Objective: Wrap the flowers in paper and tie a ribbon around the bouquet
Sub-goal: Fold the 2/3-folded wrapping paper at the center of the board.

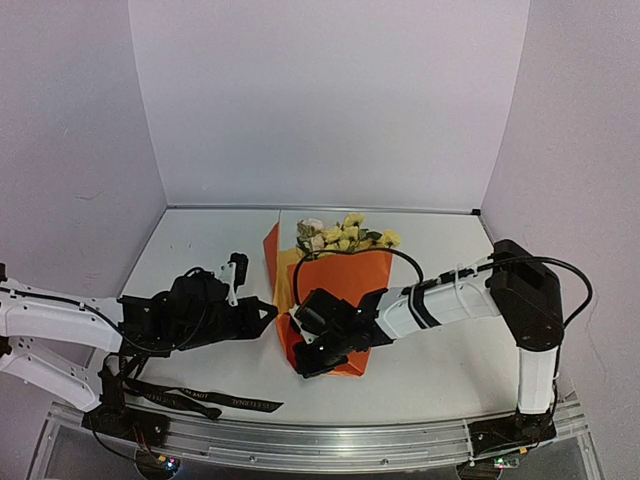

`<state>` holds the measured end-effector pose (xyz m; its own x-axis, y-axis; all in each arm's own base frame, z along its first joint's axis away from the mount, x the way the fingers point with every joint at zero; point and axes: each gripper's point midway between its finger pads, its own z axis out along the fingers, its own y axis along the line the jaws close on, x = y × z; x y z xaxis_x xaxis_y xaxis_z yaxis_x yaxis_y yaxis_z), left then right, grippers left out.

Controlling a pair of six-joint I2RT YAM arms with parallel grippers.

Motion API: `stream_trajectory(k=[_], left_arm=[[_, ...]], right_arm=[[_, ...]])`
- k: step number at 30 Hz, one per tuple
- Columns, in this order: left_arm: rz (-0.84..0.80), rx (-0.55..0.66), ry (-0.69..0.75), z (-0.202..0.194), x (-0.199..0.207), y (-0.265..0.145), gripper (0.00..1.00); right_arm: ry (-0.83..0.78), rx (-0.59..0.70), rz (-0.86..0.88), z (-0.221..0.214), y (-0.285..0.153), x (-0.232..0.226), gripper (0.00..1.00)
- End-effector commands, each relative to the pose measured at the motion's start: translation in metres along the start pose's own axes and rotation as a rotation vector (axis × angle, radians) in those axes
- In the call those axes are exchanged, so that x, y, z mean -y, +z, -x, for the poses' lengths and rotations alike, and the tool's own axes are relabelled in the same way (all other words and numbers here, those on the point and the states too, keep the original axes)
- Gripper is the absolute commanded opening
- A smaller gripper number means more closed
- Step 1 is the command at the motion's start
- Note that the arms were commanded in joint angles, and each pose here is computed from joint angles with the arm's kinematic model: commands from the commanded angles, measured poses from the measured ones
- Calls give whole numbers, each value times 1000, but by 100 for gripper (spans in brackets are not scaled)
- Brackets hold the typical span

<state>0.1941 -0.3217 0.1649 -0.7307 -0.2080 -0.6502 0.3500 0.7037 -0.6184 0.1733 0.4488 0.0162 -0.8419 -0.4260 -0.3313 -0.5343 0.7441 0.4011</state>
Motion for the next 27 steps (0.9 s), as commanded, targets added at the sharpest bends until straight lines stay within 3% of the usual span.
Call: stream_trajectory(k=[1,9,16,20,27], left_arm=[[-82,11,32,12,29,2,0],[-154,-75,154,5,62,24,0],[-166,-193,244,-14,82,68,0],[-185,-274,281,-30,94,97,0],[-179,-351,313,-52,99,143,0]], right_arm=[[-63,64,81,8,-46,-20,6],[-130,115,4,-29,-100,20,14],[61,171,-145,-51,-129,106,19],[132,200,-155,-58,-141,127,25],[281,309,-130,-42,-172,149,48]])
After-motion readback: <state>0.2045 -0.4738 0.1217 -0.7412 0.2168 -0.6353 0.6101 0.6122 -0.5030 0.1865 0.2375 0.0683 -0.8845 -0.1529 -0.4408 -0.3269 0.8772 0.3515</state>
